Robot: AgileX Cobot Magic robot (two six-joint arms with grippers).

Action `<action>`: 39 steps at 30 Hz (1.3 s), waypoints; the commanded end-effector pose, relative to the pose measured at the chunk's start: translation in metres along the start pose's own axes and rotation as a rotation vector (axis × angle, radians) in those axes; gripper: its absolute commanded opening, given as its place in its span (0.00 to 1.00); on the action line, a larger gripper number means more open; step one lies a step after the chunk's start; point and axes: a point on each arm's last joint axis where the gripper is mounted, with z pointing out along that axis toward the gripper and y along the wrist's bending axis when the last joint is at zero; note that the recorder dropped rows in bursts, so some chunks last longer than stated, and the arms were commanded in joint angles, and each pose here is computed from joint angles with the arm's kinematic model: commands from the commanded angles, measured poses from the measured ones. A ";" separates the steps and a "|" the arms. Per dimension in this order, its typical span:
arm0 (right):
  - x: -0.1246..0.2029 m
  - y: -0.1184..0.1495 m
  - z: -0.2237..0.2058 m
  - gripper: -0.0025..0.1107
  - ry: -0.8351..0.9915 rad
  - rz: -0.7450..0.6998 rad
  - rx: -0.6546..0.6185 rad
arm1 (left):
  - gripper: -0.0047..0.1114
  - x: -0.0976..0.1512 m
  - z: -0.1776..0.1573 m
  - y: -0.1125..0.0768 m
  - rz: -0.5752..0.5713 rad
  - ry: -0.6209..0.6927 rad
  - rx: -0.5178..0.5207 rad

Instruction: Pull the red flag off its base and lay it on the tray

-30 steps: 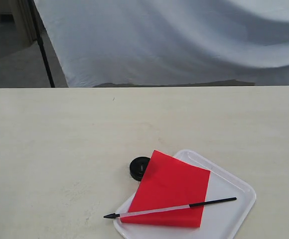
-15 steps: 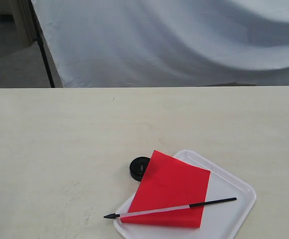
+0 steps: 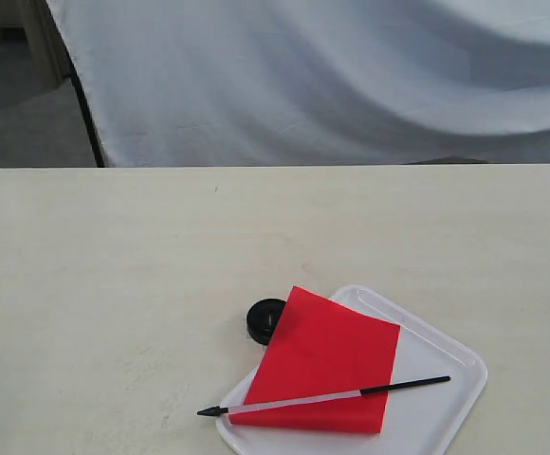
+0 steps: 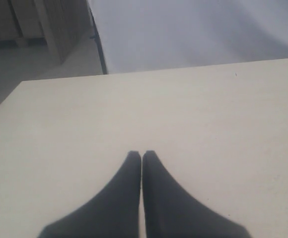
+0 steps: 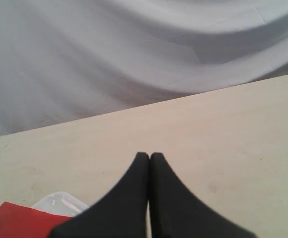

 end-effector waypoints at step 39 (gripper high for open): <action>0.003 -0.001 0.000 0.02 0.027 0.010 0.012 | 0.05 0.000 0.000 0.000 -0.002 -0.001 -0.003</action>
